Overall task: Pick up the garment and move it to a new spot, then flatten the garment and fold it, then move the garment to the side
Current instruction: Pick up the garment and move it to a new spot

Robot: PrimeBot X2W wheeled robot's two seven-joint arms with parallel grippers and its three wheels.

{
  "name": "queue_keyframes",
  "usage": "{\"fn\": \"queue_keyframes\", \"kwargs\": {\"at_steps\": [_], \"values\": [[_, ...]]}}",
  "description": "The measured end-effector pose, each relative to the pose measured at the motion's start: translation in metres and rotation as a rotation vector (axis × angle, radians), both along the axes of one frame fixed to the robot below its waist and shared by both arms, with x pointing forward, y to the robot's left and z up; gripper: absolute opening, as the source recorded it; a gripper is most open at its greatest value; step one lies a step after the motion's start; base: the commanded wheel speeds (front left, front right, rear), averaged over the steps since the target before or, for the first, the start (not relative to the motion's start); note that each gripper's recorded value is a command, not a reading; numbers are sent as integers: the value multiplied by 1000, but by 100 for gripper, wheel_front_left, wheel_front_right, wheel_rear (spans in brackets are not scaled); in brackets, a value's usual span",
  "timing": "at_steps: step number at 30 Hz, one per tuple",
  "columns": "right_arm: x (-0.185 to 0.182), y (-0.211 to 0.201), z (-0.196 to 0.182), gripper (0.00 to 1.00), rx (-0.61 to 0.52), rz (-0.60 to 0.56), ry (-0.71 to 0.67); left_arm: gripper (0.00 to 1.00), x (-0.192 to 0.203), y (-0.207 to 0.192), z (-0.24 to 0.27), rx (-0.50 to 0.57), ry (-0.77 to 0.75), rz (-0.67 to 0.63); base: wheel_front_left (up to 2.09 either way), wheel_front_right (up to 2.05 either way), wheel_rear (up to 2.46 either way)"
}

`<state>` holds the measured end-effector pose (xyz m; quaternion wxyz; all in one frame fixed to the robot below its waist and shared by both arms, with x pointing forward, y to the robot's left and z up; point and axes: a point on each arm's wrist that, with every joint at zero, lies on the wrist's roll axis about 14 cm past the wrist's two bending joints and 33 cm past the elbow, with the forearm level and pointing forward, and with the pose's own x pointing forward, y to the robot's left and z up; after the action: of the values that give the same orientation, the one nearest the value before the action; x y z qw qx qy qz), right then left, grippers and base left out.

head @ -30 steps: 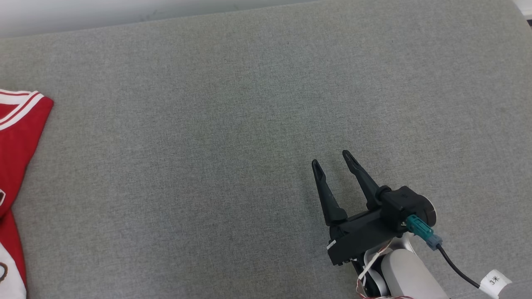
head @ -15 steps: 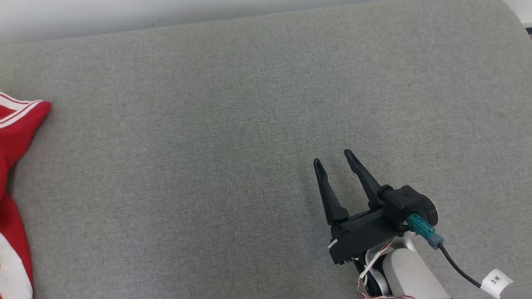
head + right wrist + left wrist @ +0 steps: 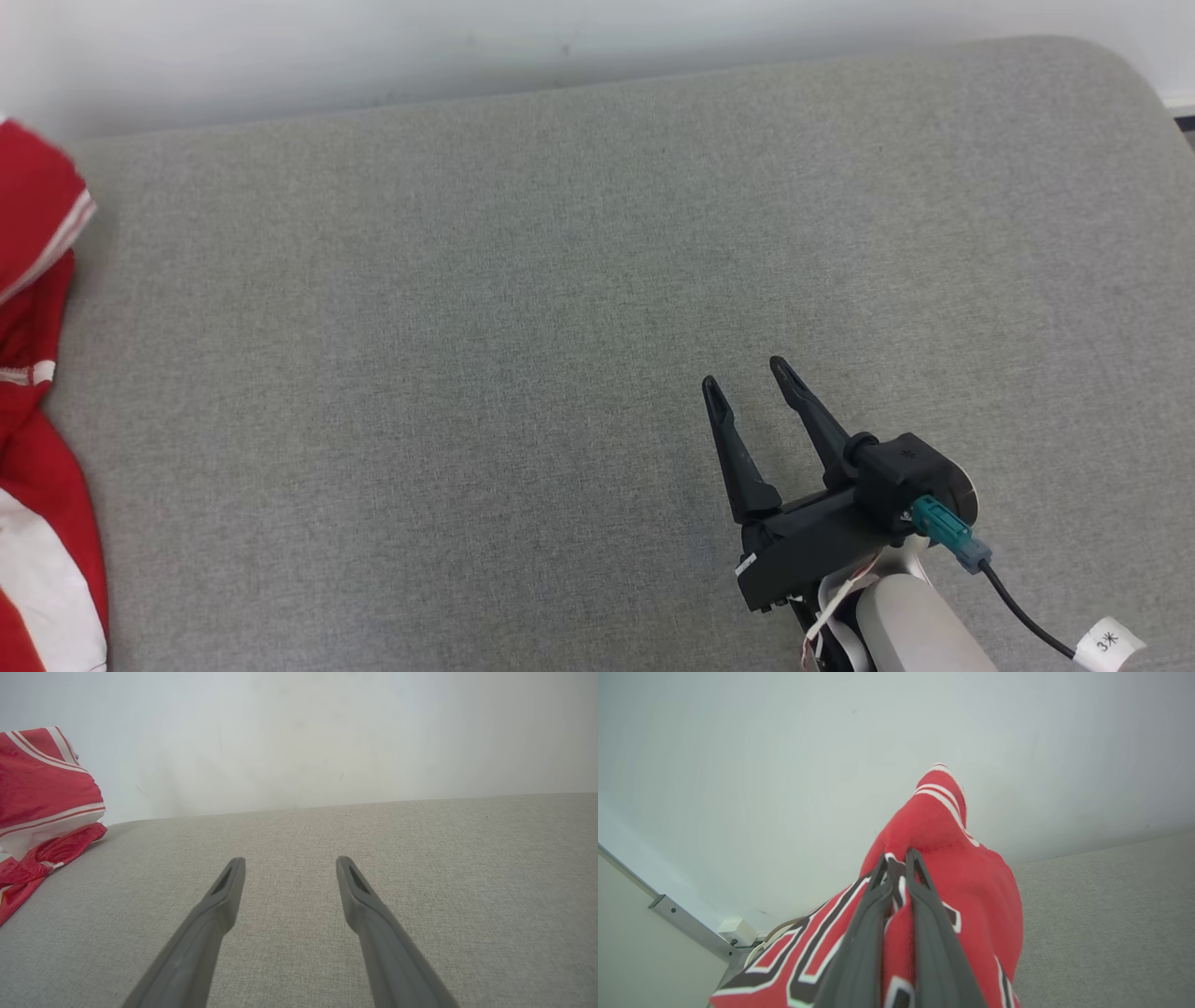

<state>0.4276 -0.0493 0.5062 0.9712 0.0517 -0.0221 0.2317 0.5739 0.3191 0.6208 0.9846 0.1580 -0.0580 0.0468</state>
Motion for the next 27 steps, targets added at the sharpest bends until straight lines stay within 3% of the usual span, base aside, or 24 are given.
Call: {"fn": "queue_keyframes", "kwargs": {"at_steps": [14, 27], "values": [[-11, -21, 14, 100, 25, -63, -34, 0, 1, -113, 82, 91, -201, -295, 0, 0, 0], [-23, -63, 24, 100, 38, -187, -58, 0, -38, -251, 90, 11, -248, -624, 0, 0, 0]]}}
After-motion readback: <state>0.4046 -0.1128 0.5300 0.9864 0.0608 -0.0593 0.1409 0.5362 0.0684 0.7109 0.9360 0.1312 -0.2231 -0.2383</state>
